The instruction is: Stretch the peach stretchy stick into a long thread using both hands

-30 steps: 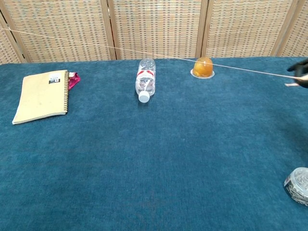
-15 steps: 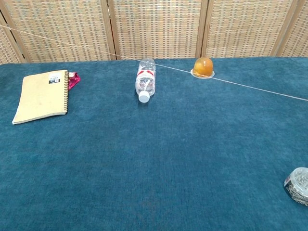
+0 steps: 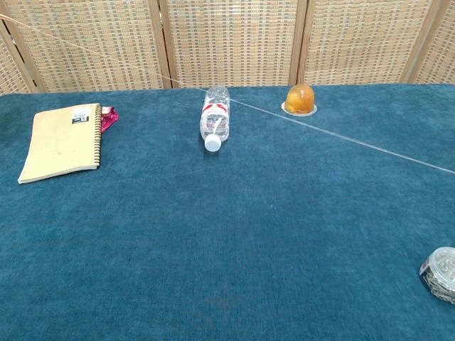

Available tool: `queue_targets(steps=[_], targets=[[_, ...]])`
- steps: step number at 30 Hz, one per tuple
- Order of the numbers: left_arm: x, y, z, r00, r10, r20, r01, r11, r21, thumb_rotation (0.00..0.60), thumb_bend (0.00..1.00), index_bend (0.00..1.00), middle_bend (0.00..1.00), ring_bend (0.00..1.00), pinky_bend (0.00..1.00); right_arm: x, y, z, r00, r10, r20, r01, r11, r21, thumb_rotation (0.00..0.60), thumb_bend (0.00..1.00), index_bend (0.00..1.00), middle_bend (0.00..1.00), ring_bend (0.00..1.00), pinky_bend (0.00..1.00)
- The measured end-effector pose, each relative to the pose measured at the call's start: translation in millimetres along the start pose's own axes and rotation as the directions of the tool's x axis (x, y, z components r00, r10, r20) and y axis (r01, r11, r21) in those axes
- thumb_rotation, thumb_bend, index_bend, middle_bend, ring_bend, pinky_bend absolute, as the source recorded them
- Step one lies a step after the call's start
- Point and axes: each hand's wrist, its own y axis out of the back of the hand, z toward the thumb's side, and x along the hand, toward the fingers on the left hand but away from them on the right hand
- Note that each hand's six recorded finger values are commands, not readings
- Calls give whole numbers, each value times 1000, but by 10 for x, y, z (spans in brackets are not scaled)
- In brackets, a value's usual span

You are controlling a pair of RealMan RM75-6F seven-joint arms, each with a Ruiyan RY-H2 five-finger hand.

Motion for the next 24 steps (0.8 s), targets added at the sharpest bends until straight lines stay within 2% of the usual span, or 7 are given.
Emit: queue_targets(steps=[6,11,24], targets=[[175,-4,45,999,-13,-37,14,1000,9,600,696,821,0,0,0,277,-54,-183,1000,-10,22,11,1000,-19,600,610,847,157,0,0],[303,28,122,998,-21,-54,21,1000,9,600,697,821,0,0,0,393,-93,-264,999,-16,37,17,999,-45,600,610,849,156,0,0],[559,358,162,995,12,-104,-12,1000,-6,600,698,822,0,0,0,641,-158,-520,995,-31,90,40,994,-100,600,610,848,156,0,0]])
